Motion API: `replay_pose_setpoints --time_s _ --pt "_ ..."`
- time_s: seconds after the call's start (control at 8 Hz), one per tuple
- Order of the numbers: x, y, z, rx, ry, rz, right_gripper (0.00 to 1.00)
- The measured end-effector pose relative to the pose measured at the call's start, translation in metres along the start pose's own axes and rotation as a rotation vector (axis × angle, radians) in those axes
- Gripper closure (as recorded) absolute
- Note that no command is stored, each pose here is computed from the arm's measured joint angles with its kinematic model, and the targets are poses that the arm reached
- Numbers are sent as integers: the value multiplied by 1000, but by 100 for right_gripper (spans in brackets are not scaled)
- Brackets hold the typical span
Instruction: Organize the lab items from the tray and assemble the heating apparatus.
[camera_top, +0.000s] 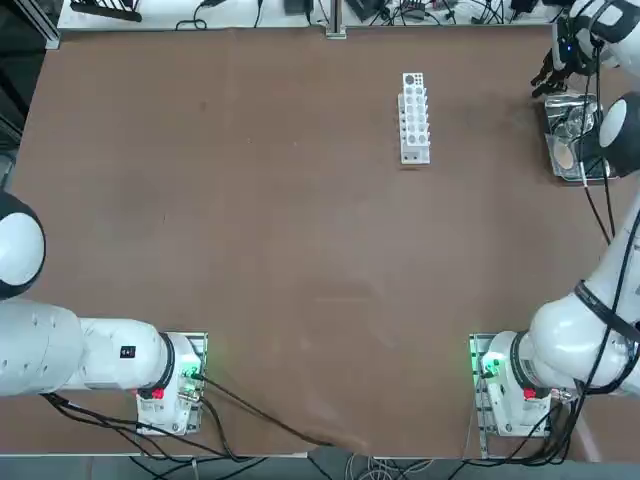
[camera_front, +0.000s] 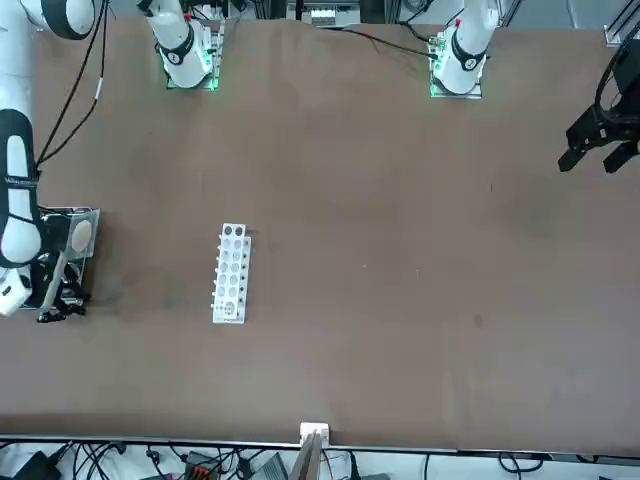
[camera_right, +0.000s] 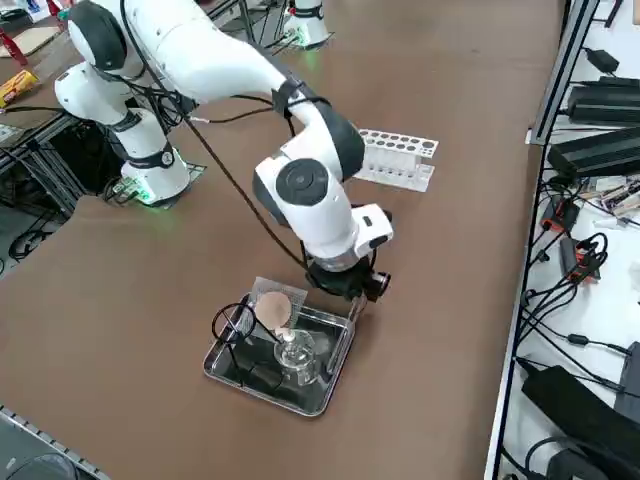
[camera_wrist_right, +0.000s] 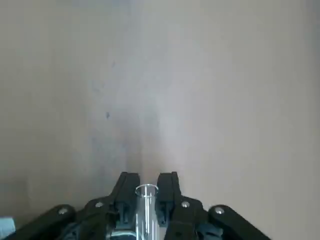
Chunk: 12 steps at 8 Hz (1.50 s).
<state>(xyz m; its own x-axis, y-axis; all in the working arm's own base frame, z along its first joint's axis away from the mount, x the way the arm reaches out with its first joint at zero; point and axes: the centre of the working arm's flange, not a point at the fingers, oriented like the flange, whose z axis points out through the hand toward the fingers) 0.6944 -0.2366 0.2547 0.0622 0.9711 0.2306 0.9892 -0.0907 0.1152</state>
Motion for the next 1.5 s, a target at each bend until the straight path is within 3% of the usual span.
replay_pose_setpoints --time_s 0.38,0.62,0.75,1.12,1.38,1.5 --pt "56 27 -74 -48 81 88 78" --pt "122 37 -112 -77 218 145 78" --pt "148 36 -116 -53 315 163 78" --pt "186 35 -67 -9 717 221 78" --pt "246 40 -38 5 949 280 78" --pt "275 39 -29 21 1020 297 78"
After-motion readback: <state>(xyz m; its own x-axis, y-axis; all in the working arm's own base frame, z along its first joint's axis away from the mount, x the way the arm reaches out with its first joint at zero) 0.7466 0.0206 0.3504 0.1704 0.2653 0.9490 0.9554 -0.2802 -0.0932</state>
